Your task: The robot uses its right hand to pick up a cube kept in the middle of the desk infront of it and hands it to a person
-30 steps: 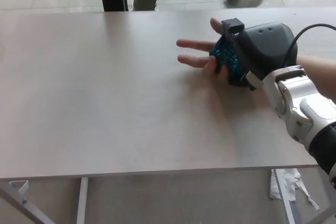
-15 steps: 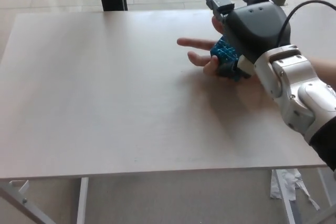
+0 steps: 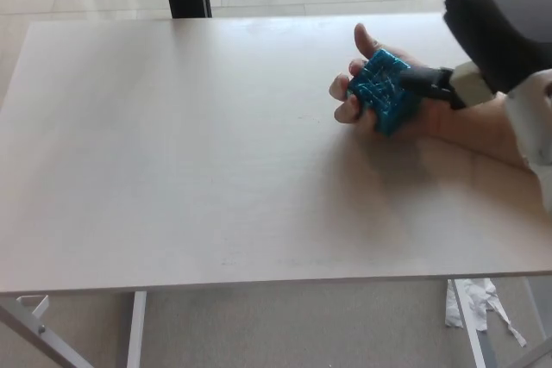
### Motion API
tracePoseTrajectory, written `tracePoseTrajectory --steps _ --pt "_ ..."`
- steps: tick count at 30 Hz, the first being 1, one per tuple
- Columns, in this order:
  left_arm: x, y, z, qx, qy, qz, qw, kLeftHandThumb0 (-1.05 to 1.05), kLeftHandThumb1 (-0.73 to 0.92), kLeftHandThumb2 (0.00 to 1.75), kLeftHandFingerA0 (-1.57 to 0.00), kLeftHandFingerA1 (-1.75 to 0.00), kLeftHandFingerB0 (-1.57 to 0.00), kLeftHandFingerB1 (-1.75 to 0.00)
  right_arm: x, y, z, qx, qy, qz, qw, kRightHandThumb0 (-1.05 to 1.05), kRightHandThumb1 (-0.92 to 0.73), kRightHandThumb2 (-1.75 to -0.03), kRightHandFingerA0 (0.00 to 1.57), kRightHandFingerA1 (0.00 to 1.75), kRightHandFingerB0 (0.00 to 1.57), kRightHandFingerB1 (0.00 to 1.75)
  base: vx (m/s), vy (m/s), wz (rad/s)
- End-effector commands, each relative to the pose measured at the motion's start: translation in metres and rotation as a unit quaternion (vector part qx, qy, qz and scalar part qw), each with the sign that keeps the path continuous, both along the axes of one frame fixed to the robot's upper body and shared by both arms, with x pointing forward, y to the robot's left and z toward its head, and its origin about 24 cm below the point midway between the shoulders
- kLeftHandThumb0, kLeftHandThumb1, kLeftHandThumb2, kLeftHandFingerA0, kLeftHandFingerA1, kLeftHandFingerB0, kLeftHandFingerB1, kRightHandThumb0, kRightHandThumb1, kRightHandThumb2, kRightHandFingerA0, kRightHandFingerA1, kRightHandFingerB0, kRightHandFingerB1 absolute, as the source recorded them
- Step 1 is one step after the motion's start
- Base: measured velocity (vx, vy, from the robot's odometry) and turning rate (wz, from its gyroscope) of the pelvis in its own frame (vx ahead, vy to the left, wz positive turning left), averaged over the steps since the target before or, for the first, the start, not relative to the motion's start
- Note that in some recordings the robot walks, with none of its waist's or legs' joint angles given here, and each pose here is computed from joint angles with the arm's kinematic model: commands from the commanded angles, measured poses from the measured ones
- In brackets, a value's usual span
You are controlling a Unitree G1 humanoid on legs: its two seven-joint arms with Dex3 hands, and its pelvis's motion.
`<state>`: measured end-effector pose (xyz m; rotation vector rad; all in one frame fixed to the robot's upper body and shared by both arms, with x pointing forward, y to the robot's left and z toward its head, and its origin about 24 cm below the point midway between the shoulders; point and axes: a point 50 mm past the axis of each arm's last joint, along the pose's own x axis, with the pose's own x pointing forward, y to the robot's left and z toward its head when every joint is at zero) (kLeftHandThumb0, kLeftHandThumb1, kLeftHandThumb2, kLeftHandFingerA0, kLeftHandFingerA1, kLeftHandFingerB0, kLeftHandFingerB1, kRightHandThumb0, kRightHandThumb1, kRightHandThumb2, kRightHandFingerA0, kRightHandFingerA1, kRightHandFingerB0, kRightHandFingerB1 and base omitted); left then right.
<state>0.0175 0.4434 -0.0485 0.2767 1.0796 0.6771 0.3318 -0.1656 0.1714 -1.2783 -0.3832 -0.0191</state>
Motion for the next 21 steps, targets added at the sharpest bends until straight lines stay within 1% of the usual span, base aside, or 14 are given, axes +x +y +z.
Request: tracePoseTrajectory --steps 1,3,4,6,7,9,10,12,15,16,17,18,19,21 --pt "-0.005 0.008 0.009 0.016 -0.002 0.009 1.0 -0.57 0.56 0.58 -0.53 -0.46 -0.57 -0.4 -0.191 -0.156 0.079 0.192 -0.141 -0.036 0.971 -0.61 -0.54 -0.57 0.34 0.43 0.35 0.32 0.0 0.0 0.0" --pt "-0.005 0.008 0.009 0.019 -0.001 0.014 1.0 -0.57 0.55 0.57 -0.51 -0.46 -0.55 -0.39 -0.211 -0.179 0.073 0.216 -0.174 -0.078 0.958 -0.5 -0.51 -0.56 0.46 0.44 0.44 0.34 0.0 0.0 0.0" --pt "-0.006 0.009 0.009 0.021 -0.001 0.012 1.0 -0.57 0.57 0.58 -0.52 -0.46 -0.55 -0.39 -0.225 -0.192 0.068 0.235 -0.194 -0.111 0.946 -0.54 -0.52 -0.57 0.57 0.45 0.52 0.36 0.0 0.0 0.0" --pt "-0.005 0.01 0.01 0.024 -0.003 0.009 1.0 -0.57 0.57 0.58 -0.53 -0.48 -0.56 -0.4 -0.25 -0.216 0.056 0.253 -0.237 -0.179 0.921 -0.53 -0.53 -0.57 0.63 0.47 0.54 0.37 0.0 0.0 0.0" --pt "-0.005 0.01 0.011 0.024 -0.004 0.009 1.0 -0.55 0.57 0.58 -0.59 -0.48 -0.57 -0.41 -0.256 -0.226 0.051 0.264 -0.259 -0.2 0.907 -0.51 -0.53 -0.56 0.73 0.53 0.59 0.4 0.0 0.0 0.0" --pt "-0.004 0.01 0.011 0.026 -0.004 0.006 1.0 -0.61 0.49 0.63 -0.58 -0.5 -0.53 -0.43 -0.275 -0.25 0.033 0.297 -0.304 -0.268 0.864 -0.49 -0.54 -0.57 0.73 0.56 0.6 0.4 0.0 0.0 0.0" --pt "-0.004 0.01 0.012 0.025 -0.007 0.005 1.0 -0.58 0.57 0.58 -0.58 -0.48 -0.56 -0.4 -0.281 -0.258 0.025 0.284 -0.326 -0.301 0.85 -0.51 -0.56 -0.58 0.73 0.6 0.6 0.41 0.0 0.0 0.0" --pt "-0.004 0.01 0.012 0.023 -0.007 0.003 1.0 -0.58 0.57 0.58 -0.53 -0.48 -0.56 -0.41 -0.289 -0.277 0.006 0.297 -0.365 -0.353 0.809 -0.45 -0.58 -0.58 0.7 0.65 0.64 0.49 0.0 0.0 0.0" --pt "-0.004 0.01 0.011 0.026 0.004 0.0 1.0 -0.56 0.58 0.58 -0.53 -0.46 -0.54 -0.4 -0.298 -0.302 -0.032 0.343 -0.348 -0.454 0.745 -0.52 -0.61 -0.58 0.73 0.63 0.7 0.46 0.0 0.0 0.0" --pt "-0.004 0.01 0.011 0.026 0.004 0.0 1.0 -0.56 0.58 0.58 -0.53 -0.46 -0.54 -0.4 -0.298 -0.302 -0.032 0.343 -0.349 -0.453 0.745 -0.52 -0.61 -0.58 0.73 0.63 0.7 0.46 0.0 0.0 0.0" --pt "-0.003 0.009 0.01 0.026 0.004 0.0 1.0 -0.59 0.57 0.58 -0.53 -0.45 -0.56 -0.39 -0.298 -0.311 -0.046 0.374 -0.342 -0.48 0.716 -0.51 -0.59 -0.58 0.73 0.75 0.7 0.49 0.0 0.0 0.0" --pt "-0.004 0.009 0.009 0.025 0.002 0.004 1.0 -0.6 0.56 0.58 -0.54 -0.46 -0.57 -0.4 -0.297 -0.316 -0.059 0.405 -0.331 -0.5 0.691 -0.51 -0.6 -0.58 0.67 0.73 0.65 0.49 0.0 0.0 0.0" --pt "-0.005 0.009 0.01 0.022 -0.004 0.007 1.0 -0.61 0.56 0.58 -0.59 -0.49 -0.59 -0.4 -0.295 -0.317 -0.074 0.441 -0.318 -0.514 0.663 -0.5 -0.59 -0.57 0.71 1.03 0.64 0.49 0.0 0.0 0.0" --pt "-0.005 0.008 0.009 0.022 -0.004 0.009 1.0 -0.63 0.5 0.61 -0.55 -0.51 -0.54 -0.42 -0.293 -0.318 -0.087 0.451 -0.3 -0.528 0.654 -0.5 -0.59 -0.58 0.74 1.12 0.61 0.49 0.0 0.0 0.0"
